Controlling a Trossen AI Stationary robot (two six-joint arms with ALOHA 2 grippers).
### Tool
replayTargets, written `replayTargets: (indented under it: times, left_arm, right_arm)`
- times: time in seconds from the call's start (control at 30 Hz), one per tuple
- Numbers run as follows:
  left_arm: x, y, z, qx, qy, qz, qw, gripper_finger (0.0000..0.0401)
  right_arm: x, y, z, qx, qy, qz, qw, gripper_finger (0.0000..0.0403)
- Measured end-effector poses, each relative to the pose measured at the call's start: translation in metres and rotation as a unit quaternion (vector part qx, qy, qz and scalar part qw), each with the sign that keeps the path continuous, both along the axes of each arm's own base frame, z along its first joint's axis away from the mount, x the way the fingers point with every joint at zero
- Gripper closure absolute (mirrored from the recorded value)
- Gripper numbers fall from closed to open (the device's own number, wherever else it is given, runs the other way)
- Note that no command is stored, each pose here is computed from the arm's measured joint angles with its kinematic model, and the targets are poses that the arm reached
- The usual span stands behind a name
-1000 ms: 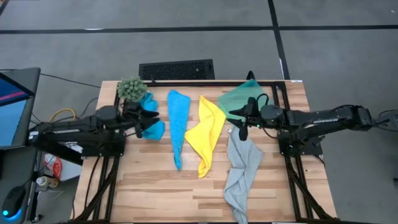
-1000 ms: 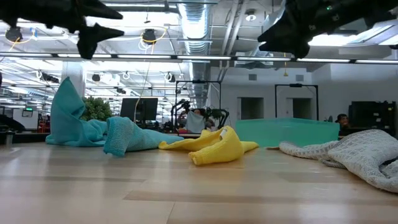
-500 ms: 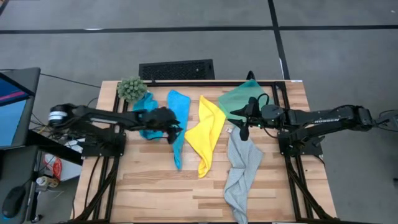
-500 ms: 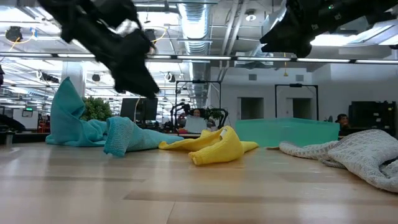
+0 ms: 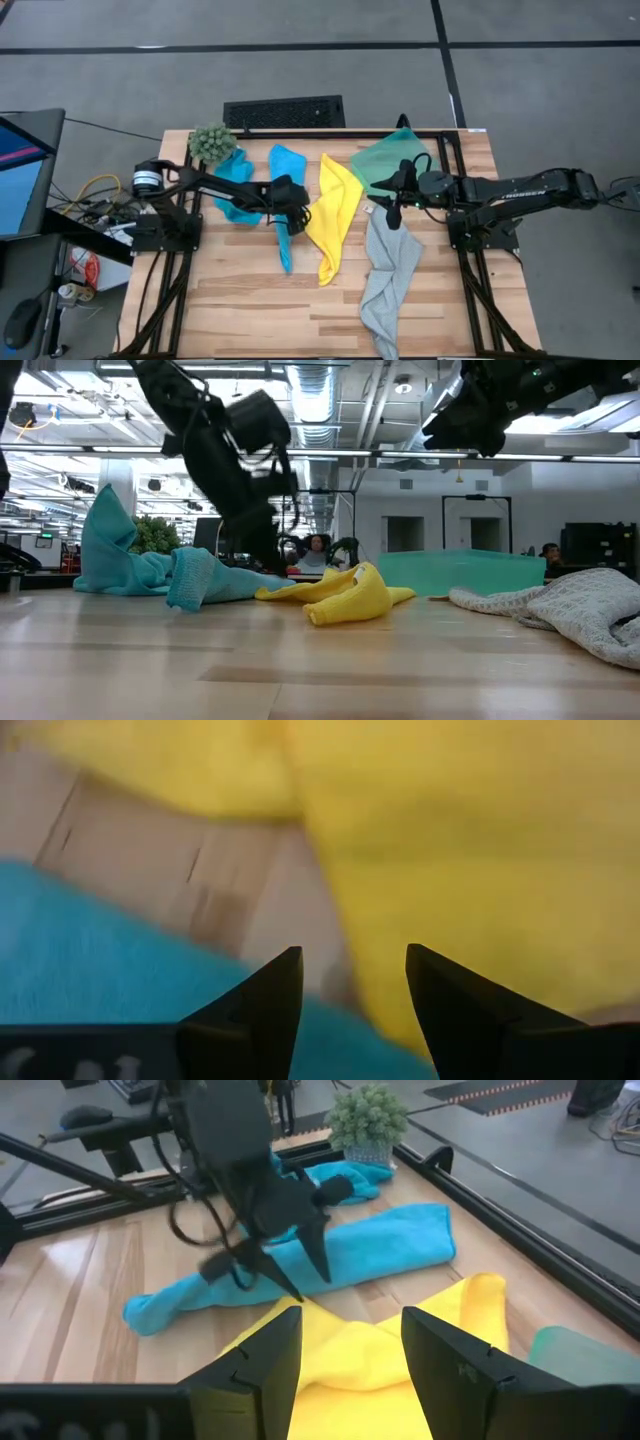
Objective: Fold microfiber towels
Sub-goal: Fold the yellow towel
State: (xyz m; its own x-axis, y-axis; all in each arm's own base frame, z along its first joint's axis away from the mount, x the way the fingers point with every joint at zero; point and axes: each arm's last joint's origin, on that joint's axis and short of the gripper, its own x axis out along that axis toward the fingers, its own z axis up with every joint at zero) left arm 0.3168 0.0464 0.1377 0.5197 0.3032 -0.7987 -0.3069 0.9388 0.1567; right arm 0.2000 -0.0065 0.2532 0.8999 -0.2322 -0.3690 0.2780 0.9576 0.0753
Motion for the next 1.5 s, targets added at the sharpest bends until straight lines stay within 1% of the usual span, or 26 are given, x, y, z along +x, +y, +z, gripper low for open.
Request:
replayTargets:
  times: [0.1,0.2,0.43,0.63,0.77,0.9,1.0,1.13,1.27,1.37,1.43,1.5]
  left_arm:
    - [-0.002,0.001,-0.009,-0.004,0.025,0.013,1.0,0.0227]
    - [-0.005,0.001,-0.011,-0.009,0.04,0.019,0.999,0.0227]
    - [-0.012,0.0,-0.013,-0.022,0.053,0.037,0.998,0.0227]
    - [-0.016,-0.003,-0.005,-0.032,0.048,0.029,0.998,0.0227]
    - [-0.015,-0.003,0.006,-0.036,0.024,0.016,0.999,0.0227]
    - [-0.015,-0.008,0.004,-0.05,0.028,0.001,0.998,0.0227]
    - [-0.019,-0.011,0.0,-0.052,0.039,-0.005,0.998,0.0227]
    - [-0.023,-0.015,-0.004,-0.049,0.052,-0.005,0.997,0.0227]
    - [-0.026,-0.016,-0.007,-0.034,0.058,0.002,0.998,0.0227]
    - [-0.025,-0.016,-0.007,-0.027,0.059,-0.005,0.998,0.0229]
    - [-0.025,-0.016,-0.007,-0.023,0.056,-0.012,0.998,0.0237]
    - [-0.024,-0.016,-0.007,-0.018,0.053,-0.014,0.998,0.0254]
  right_arm:
    - [0.0,0.001,0.0,0.0,0.0,0.003,1.0,0.0205]
    - [0.0,0.001,0.0,0.0,0.0,0.003,1.0,0.0205]
    - [0.0,0.001,0.0,0.0,0.001,0.003,1.0,0.0205]
    - [0.0,0.001,-0.001,0.0,0.002,0.003,1.0,0.0205]
    - [0.0,0.001,-0.001,0.0,0.005,0.003,1.0,0.0205]
    - [0.0,0.001,-0.002,0.0,0.01,0.003,1.0,0.0205]
    - [0.0,0.001,-0.002,0.0,0.012,0.003,1.0,0.0205]
    - [0.0,0.001,-0.002,0.0,0.012,0.003,1.0,0.0205]
    - [0.0,0.001,-0.002,0.0,0.012,0.003,1.0,0.0205]
    - [0.0,0.001,-0.002,0.003,0.011,0.002,1.0,0.0205]
    - [0.0,0.001,-0.002,0.003,0.011,0.001,1.0,0.0205]
    - [0.0,0.001,-0.002,0.004,0.011,0.001,1.0,0.0205]
